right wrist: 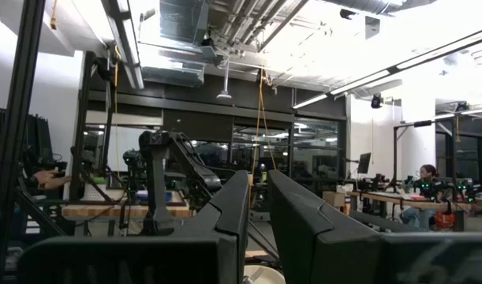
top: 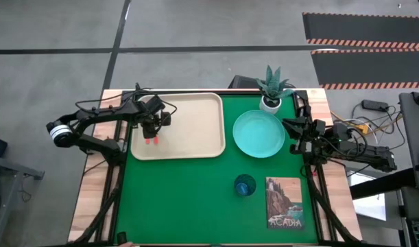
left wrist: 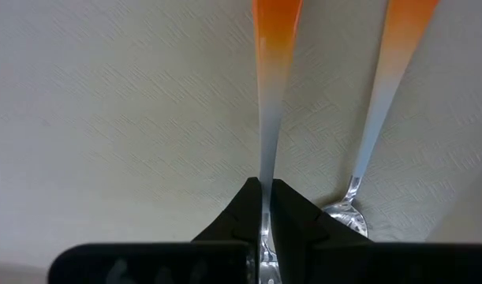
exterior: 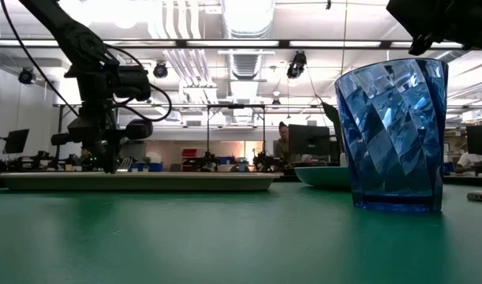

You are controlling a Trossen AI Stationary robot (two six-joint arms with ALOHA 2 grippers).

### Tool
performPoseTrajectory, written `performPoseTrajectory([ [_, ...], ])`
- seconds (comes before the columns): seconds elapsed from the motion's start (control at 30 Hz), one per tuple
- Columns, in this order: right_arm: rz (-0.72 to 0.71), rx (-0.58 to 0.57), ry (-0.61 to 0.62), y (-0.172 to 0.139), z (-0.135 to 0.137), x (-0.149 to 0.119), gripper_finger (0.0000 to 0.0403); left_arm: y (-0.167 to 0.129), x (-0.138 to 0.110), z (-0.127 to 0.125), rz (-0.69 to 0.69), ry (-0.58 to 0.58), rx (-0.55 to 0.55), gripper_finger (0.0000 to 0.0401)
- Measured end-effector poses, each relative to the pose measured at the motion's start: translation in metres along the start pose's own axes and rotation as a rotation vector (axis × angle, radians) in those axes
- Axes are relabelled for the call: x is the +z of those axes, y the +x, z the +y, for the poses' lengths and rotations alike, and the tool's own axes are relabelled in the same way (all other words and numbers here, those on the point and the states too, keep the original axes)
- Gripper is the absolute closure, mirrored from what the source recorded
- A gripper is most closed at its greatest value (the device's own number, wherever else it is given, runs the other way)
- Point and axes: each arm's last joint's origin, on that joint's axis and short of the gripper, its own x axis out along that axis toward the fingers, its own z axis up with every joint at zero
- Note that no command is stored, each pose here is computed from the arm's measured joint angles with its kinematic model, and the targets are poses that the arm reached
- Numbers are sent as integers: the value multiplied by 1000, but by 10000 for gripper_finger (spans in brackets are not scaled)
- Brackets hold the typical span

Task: Pick and place plate/cup/fork/spoon on tray
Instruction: Put the orange fork on the white tray to the right of the orange spoon

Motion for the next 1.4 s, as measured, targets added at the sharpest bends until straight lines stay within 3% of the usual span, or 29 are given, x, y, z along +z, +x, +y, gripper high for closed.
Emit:
performPoseTrajectory([
  [1.4, 0, 0, 0, 0, 0, 0, 360, 2, 2, -2, -42, -8, 15, 401],
])
